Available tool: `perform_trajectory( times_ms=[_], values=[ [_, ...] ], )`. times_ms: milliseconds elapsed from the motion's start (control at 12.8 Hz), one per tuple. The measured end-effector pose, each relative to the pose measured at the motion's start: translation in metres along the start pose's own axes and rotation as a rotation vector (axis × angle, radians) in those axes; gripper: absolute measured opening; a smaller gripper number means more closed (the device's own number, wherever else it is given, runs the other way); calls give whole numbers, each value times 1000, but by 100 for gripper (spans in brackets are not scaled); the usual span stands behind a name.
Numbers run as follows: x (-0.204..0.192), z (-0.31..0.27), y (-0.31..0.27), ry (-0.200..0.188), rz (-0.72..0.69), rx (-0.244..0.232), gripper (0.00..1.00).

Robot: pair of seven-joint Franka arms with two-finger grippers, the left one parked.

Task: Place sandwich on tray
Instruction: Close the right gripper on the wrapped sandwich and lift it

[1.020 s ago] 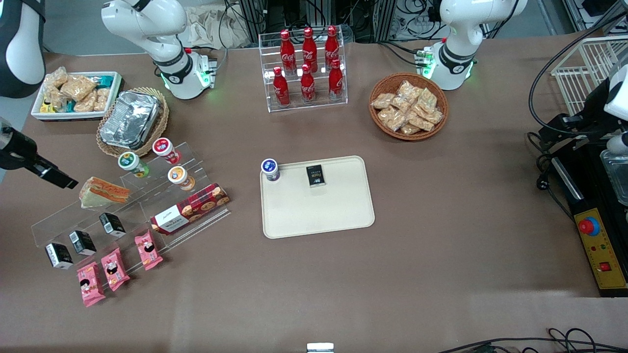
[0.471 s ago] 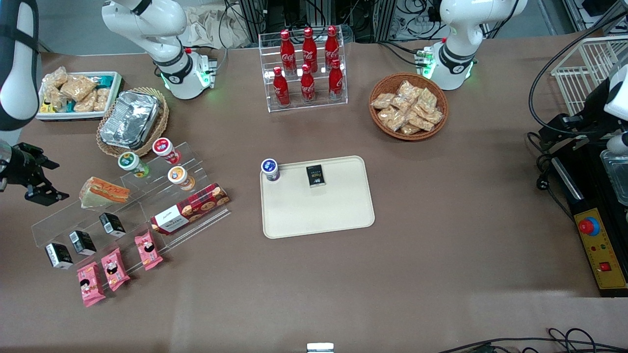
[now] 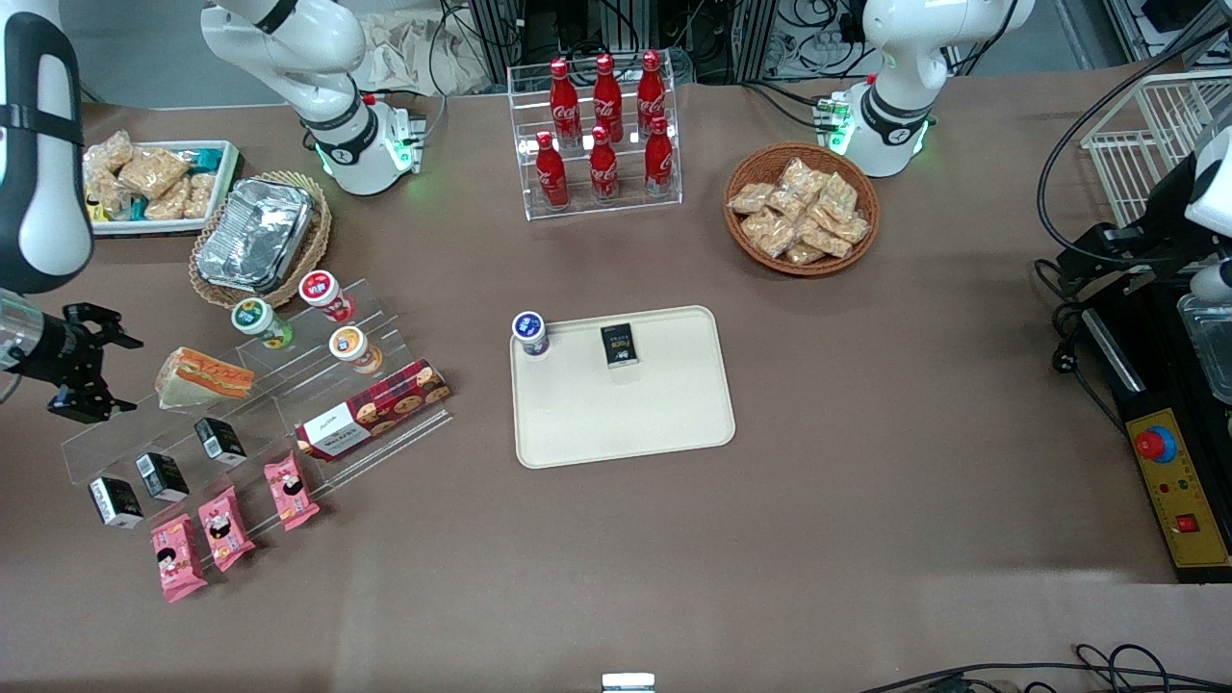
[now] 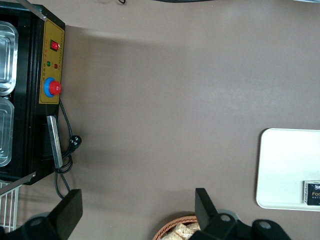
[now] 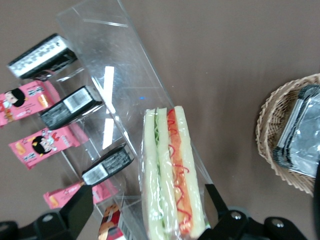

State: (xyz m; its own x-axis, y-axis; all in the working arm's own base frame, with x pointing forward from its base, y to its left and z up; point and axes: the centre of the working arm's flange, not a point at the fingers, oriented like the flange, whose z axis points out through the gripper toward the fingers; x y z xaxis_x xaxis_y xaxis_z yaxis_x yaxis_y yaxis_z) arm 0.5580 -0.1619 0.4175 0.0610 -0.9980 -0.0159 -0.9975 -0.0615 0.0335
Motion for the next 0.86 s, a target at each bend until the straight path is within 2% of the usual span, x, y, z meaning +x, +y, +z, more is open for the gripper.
perform_trajectory(
  times_ms=[471,863],
  values=[
    [-4,45,11,13,79,40,99],
    [-9,66,19,11,97,35,99]
  ],
)
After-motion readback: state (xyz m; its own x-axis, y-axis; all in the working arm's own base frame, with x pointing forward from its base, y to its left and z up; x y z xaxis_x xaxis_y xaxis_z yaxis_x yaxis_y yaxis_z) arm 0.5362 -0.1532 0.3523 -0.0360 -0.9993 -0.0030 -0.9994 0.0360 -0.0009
